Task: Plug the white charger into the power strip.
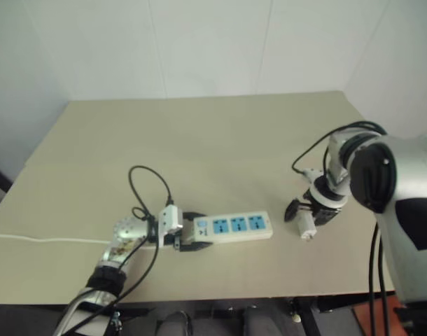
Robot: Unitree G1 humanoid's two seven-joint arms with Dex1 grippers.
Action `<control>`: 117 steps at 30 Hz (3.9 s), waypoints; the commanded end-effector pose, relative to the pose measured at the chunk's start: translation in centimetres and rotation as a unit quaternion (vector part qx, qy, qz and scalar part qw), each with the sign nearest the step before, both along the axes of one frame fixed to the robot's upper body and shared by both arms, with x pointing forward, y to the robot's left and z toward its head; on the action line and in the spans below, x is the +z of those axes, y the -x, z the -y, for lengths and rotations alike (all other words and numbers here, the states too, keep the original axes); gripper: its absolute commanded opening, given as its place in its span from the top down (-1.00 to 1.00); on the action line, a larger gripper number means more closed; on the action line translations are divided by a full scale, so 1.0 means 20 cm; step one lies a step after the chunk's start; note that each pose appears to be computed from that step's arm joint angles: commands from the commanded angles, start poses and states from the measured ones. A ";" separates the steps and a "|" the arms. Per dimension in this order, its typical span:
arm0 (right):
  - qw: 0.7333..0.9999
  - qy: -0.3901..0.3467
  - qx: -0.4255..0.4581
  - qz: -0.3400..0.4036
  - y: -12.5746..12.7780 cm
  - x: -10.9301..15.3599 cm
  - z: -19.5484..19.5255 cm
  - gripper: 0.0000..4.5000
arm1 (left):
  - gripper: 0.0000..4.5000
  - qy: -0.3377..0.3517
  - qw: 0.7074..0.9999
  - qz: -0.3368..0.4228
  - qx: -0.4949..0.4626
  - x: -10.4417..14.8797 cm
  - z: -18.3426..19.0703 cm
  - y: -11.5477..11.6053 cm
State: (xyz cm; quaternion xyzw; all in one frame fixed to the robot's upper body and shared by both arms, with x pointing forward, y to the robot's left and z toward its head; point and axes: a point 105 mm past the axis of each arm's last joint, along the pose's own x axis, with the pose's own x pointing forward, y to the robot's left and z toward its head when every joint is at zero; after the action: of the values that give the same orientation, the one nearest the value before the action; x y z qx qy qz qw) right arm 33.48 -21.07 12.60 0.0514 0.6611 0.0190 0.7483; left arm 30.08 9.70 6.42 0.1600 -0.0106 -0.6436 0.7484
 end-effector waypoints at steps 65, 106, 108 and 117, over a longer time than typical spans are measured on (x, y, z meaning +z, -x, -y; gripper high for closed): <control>0.468 -0.362 0.578 0.562 0.04 -0.04 -0.75 0.50 | -0.47 -0.077 0.992 -0.089 -0.035 -0.19 -0.07 0.09; 0.525 -0.397 0.545 0.520 -0.03 0.00 -0.80 0.50 | -0.47 -0.080 0.993 -0.083 -0.033 -0.19 -0.06 0.07; 0.526 -0.397 0.543 0.520 -0.03 0.00 -0.80 0.50 | -0.47 -0.079 0.993 -0.081 -0.032 -0.19 -0.06 0.07; 0.520 -0.393 0.532 0.540 -0.05 0.04 -0.77 0.50 | -0.47 -0.071 0.994 -0.079 -0.023 -0.19 -0.04 0.05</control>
State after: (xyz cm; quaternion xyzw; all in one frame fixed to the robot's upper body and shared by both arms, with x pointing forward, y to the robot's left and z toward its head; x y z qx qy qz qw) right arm 34.34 -5.92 12.29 -0.0521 -0.0227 0.6971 0.7148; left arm 30.40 10.58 6.04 0.1603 0.0211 -0.6576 0.7358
